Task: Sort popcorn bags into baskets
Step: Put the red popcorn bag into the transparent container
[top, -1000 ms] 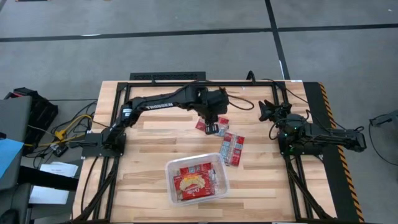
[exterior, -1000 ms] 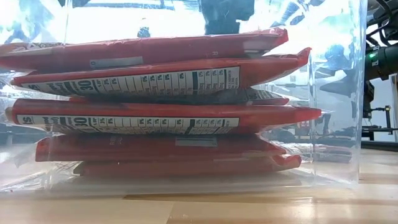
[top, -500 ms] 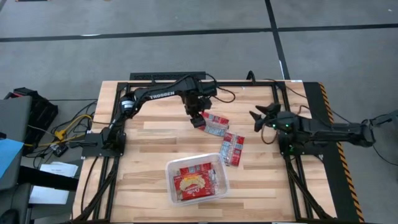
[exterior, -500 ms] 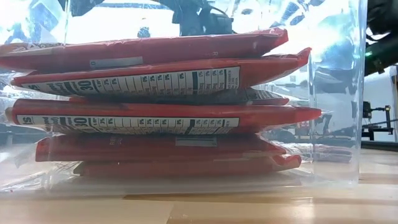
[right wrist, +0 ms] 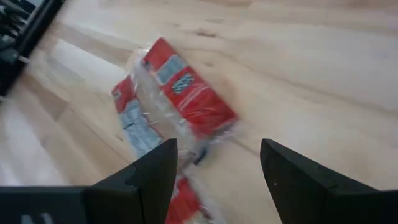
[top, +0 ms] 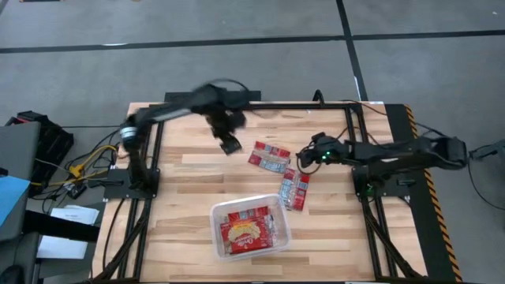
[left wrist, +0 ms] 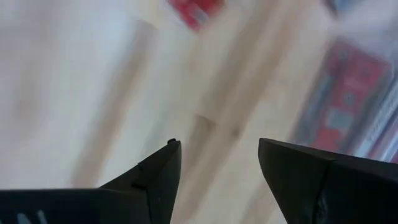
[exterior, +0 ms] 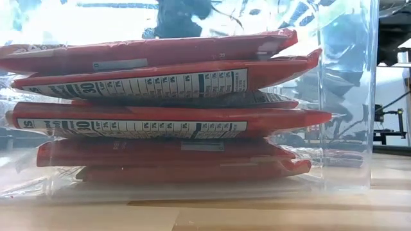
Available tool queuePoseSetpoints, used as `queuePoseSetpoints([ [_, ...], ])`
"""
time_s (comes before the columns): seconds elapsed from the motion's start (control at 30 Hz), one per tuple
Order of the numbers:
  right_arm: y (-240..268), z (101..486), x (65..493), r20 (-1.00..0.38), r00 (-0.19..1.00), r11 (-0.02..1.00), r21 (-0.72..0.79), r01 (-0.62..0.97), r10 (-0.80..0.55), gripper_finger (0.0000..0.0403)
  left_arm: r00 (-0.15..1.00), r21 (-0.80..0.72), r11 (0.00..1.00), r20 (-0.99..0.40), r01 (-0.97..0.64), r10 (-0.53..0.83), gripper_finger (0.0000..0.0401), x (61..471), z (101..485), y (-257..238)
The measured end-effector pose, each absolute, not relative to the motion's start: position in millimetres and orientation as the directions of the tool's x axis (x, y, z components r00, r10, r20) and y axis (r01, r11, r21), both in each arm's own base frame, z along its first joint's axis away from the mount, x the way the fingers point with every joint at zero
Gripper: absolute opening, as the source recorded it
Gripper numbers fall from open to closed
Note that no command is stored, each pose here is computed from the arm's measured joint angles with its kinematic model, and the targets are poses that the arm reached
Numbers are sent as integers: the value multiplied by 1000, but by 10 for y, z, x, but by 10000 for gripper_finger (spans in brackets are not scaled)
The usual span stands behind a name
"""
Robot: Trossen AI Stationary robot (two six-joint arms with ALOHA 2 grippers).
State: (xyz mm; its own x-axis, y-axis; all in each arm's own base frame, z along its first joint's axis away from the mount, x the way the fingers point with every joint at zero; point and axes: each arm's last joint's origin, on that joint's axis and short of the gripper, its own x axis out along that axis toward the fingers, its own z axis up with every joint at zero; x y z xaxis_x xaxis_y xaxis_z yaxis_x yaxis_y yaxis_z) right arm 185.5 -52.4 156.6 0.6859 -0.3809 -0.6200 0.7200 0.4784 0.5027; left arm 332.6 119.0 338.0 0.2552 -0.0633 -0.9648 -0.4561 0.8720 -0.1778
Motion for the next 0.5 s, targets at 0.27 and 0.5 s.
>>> queuePoseSetpoints([
  [0.27, -538, 1372, 2085, -606, 736, 401, 620, 675, -302, 255, 661, -323, 678, -679, -660, 320, 199, 2636, 3663, 1105],
  [0.5, -523, 1235, 2111, -662, 714, 353, 628, 694, -227, 255, 817, -642, 511, -500, -572, 286, 199, 2528, 2663, 1135],
])
